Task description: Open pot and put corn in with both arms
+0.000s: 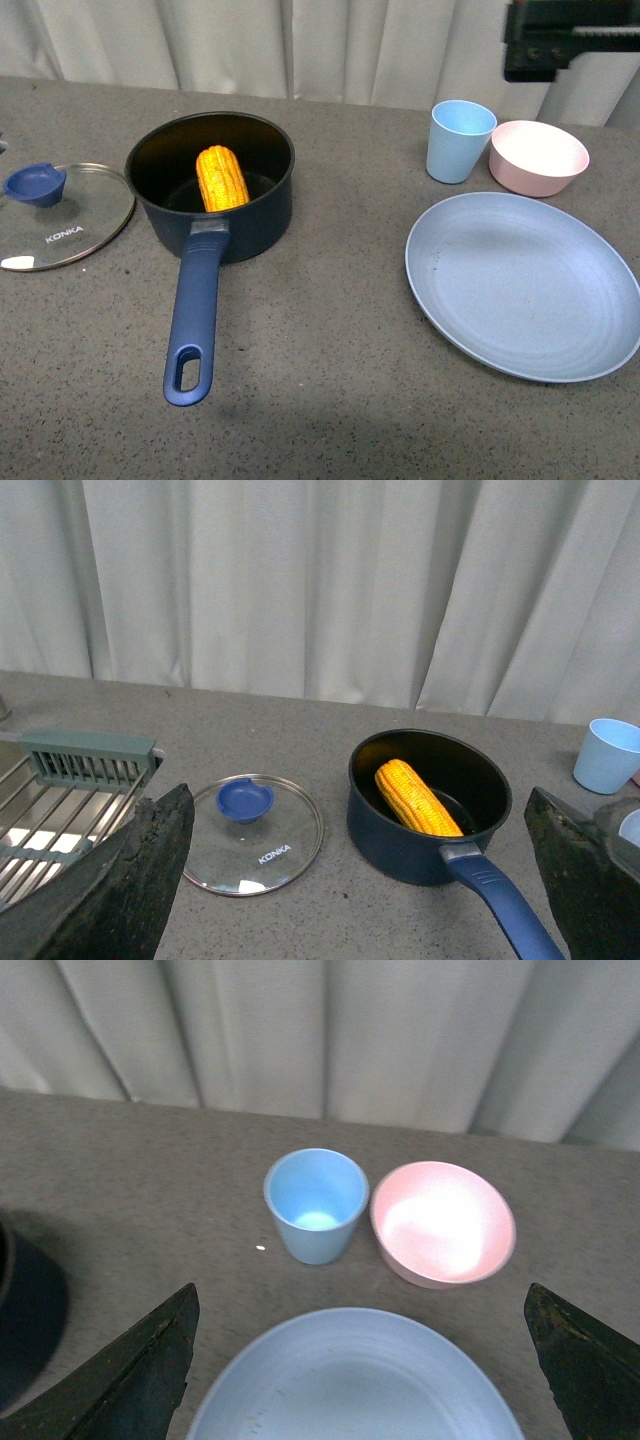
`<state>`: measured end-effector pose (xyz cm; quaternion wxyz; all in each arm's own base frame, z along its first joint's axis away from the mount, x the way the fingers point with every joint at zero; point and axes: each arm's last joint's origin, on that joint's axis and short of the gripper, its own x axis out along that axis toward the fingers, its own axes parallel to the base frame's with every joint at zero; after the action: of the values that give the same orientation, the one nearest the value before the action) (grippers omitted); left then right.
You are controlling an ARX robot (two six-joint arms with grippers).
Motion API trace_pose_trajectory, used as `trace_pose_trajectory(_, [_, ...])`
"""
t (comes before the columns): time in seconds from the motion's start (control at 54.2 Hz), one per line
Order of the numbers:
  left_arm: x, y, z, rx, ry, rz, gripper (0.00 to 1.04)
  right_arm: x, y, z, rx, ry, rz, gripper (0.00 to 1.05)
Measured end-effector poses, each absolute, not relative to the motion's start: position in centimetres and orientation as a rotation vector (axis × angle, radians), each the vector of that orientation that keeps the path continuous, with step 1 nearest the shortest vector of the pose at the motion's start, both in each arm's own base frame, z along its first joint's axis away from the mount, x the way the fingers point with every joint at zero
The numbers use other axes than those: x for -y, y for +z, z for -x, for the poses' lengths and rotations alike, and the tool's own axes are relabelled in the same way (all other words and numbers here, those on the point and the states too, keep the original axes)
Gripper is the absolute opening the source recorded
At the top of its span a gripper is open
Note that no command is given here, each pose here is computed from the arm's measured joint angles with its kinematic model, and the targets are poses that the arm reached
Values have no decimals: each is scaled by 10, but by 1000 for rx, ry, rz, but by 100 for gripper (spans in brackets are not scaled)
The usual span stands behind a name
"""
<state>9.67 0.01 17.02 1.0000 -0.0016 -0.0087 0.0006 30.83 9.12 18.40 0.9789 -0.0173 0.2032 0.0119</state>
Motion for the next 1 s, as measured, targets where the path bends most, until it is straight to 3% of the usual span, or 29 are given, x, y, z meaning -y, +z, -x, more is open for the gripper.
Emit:
trace_pose_trajectory(0.092, [0,170,-97,17,1,3,98,-78,182,-295,-383,-21,49,95])
trace_pose_trajectory(0.148, [0,170,-97,17,1,3,98,-72,180,-290,-279,-12,36,88])
trace_pose_trajectory(0.24, [0,170,-97,18,1,3,98,-58,175,-268,-72,10,1,69])
trace_pose_trajectory(0.295, [0,170,-97,18,1,3,98,-52,176,-258,-30,10,-4,60])
trace_pose_trajectory(0.645, [0,170,-97,18,1,3,98,-23,165,-205,-6,-1,-2,1])
trace_pose_trajectory(0.996, [0,170,-97,18,1,3,98,-8,161,-170,-18,15,1,1])
